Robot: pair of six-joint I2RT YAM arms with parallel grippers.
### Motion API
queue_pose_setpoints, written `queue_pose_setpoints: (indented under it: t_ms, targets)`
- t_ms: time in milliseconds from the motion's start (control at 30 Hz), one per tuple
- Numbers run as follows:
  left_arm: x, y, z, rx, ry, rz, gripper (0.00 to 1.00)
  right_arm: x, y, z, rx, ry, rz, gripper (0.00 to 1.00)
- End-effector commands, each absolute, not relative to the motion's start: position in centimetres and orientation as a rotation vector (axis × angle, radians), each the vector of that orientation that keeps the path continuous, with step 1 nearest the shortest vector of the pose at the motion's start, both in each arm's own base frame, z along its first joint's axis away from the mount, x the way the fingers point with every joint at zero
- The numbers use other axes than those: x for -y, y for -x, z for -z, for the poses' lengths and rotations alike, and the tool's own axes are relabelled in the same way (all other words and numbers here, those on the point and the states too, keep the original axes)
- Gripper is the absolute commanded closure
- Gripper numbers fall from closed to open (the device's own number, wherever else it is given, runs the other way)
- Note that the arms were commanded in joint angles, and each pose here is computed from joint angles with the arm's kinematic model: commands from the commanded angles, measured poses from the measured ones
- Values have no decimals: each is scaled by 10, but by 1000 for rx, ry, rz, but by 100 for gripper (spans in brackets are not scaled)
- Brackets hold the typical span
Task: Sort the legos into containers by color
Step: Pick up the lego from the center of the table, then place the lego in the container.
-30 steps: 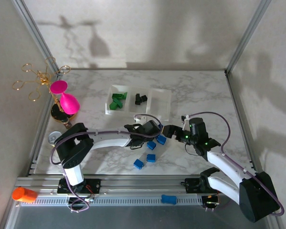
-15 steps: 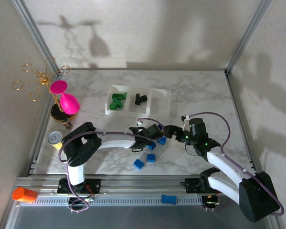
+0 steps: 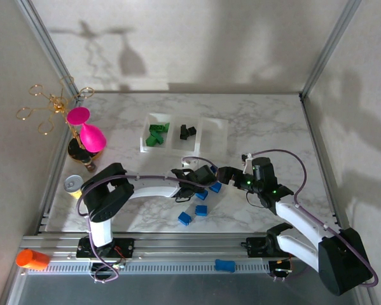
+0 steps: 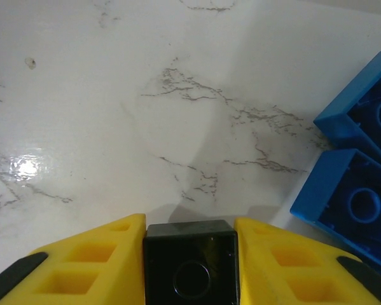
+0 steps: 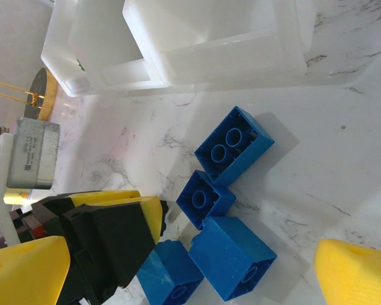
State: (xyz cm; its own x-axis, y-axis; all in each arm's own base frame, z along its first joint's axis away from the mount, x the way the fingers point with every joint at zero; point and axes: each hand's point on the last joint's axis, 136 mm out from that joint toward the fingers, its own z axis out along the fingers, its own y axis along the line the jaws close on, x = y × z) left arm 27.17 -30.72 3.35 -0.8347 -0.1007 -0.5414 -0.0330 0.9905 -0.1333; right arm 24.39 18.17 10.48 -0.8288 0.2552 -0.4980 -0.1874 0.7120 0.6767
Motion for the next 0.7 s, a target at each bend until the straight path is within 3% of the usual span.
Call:
queue_pose_setpoints:
  t_ms: [0,233,667]
  targets:
    - [300,-280,-64,-2493,126,170,63,-185,-246,-113,-2316,-31,-1020,1]
    - [281,-302,-109,-2411,151,173,63,-191,-248,-122,-2307,-1,-1012,1]
    - [241,-402,-157,-2312,191,84,63,-234,-249,-137,-2277,61,-1061,1]
